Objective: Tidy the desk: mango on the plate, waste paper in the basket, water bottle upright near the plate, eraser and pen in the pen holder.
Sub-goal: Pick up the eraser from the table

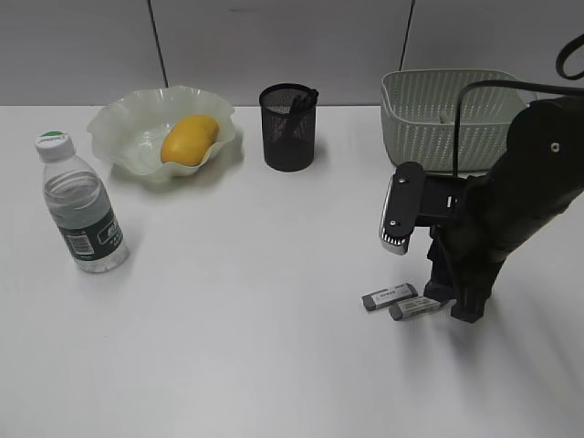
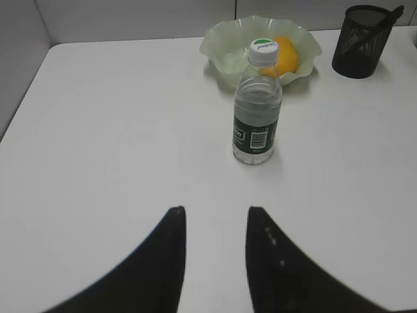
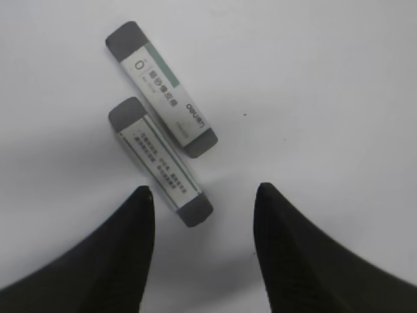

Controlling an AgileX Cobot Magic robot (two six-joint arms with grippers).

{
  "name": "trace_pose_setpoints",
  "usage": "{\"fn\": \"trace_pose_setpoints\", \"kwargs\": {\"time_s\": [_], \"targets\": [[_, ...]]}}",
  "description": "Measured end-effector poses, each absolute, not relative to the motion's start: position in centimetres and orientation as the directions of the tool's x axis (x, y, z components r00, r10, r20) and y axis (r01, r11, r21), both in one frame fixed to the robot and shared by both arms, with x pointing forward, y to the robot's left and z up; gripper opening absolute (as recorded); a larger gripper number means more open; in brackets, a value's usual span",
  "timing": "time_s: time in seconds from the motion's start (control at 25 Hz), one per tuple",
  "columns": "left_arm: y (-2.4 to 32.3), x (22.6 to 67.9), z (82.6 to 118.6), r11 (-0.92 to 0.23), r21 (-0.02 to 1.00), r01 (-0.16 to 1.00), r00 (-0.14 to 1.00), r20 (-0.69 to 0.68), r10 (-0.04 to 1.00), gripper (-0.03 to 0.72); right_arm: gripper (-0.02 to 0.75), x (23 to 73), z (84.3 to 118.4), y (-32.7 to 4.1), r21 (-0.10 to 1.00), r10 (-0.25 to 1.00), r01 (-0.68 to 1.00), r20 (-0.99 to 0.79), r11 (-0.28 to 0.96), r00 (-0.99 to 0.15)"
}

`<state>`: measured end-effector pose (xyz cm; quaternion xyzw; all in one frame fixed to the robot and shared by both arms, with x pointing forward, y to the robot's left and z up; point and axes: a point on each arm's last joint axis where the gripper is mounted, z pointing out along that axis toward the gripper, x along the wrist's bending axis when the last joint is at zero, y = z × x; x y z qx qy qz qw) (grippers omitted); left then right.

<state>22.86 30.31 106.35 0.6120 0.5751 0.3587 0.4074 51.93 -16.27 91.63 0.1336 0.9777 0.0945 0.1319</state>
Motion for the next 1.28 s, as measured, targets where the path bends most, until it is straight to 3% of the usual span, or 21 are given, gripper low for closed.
{"fn": "trace_pose_setpoints", "kwargs": {"time_s": [0.6,0.68,0.8,0.96,1.16,1.28], "targets": [[30.3,22.9,106.3,-0.006,0.911,0.412,0.081,-0.03,0.996,0.237,0.403,52.6,88.0,-16.0,0.151,0.137,0.105,-0.224,0.983,-0.965],[30.3,22.9,106.3,-0.006,0.911,0.412,0.081,-0.03,0.996,0.237,0.358,52.7,88.0,-16.0,0.15,0.135,0.103,-0.224,0.983,-0.965],[30.3,22.9,106.3,-0.006,0.911,0.412,0.081,-0.03,0.996,0.237,0.17,52.6,87.9,-16.0,0.144,0.133,0.104,-0.214,0.984,-0.968],[30.3,22.9,106.3,-0.006,0.911,0.412,0.081,-0.03,0.996,0.237,0.159,52.5,87.9,-16.1,0.134,0.134,0.108,-0.196,0.985,-0.971],[30.3,22.9,106.3,-0.007,0.911,0.412,0.081,-0.029,0.996,0.237,0.159,51.6,88.7,-16.1,0.155,0.268,0.25,-0.107,0.956,-0.957],[30.3,22.9,106.3,-0.007,0.911,0.412,0.081,-0.029,0.996,0.237,0.159,51.4,91.7,-15.4,0.291,0.399,0.358,-0.096,0.887,-0.912]]}}
